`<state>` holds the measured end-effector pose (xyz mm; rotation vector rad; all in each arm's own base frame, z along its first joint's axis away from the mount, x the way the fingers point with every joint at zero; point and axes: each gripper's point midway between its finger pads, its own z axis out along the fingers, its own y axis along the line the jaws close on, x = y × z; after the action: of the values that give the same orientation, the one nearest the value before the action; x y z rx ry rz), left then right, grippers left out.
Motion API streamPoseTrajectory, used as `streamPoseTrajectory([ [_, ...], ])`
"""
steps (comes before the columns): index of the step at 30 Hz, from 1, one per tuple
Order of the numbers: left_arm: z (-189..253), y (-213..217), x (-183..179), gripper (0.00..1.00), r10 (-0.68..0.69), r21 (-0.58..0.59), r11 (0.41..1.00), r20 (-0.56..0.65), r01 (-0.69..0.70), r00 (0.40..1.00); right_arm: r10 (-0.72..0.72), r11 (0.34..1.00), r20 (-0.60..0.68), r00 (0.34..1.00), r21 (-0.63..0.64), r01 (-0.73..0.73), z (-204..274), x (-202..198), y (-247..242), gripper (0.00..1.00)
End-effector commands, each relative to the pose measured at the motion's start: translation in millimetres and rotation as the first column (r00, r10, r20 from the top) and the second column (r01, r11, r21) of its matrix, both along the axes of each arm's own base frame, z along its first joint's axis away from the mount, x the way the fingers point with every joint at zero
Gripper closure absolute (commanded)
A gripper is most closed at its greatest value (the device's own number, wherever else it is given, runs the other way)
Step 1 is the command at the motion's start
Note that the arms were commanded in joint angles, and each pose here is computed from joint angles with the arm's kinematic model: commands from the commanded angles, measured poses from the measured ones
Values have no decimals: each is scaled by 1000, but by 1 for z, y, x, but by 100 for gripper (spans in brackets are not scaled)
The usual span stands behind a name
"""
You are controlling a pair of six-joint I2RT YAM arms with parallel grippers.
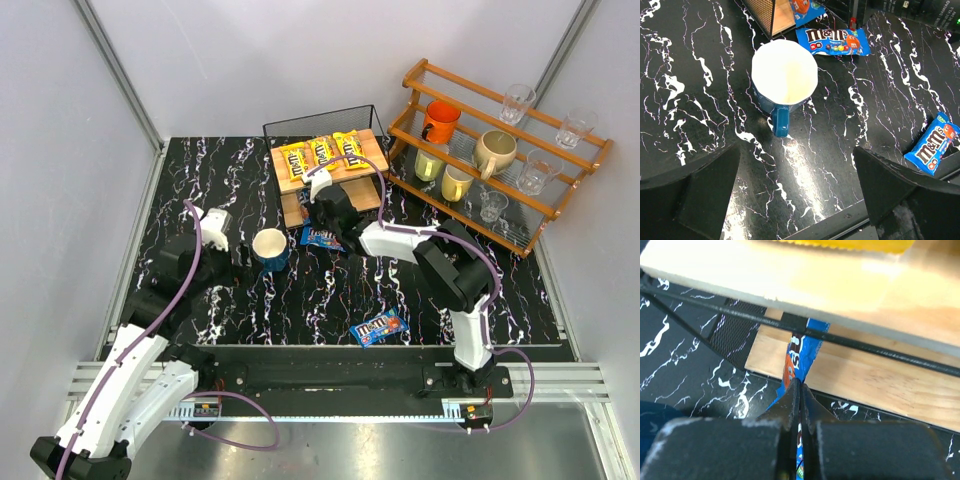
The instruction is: Place and organize the candy bags onto the shelf
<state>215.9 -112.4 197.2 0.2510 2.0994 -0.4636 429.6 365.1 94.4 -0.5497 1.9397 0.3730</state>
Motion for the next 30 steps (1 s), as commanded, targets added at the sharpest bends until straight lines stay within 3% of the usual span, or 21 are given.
streamPoseTrajectory([
  [1,15,-7,3,1,-22,-36,999,57,24,998,-61,995,122,991,83,51,27,25,0,100],
  [27,11,-8,4,1,-28,-33,999,44,30,999,14,998,73,997,67,-19,1,37,12,100],
  [30,10,-9,5,1,-28,-31,999,38,29,999,10,998,72,997,61,-14,0,40,12,89],
])
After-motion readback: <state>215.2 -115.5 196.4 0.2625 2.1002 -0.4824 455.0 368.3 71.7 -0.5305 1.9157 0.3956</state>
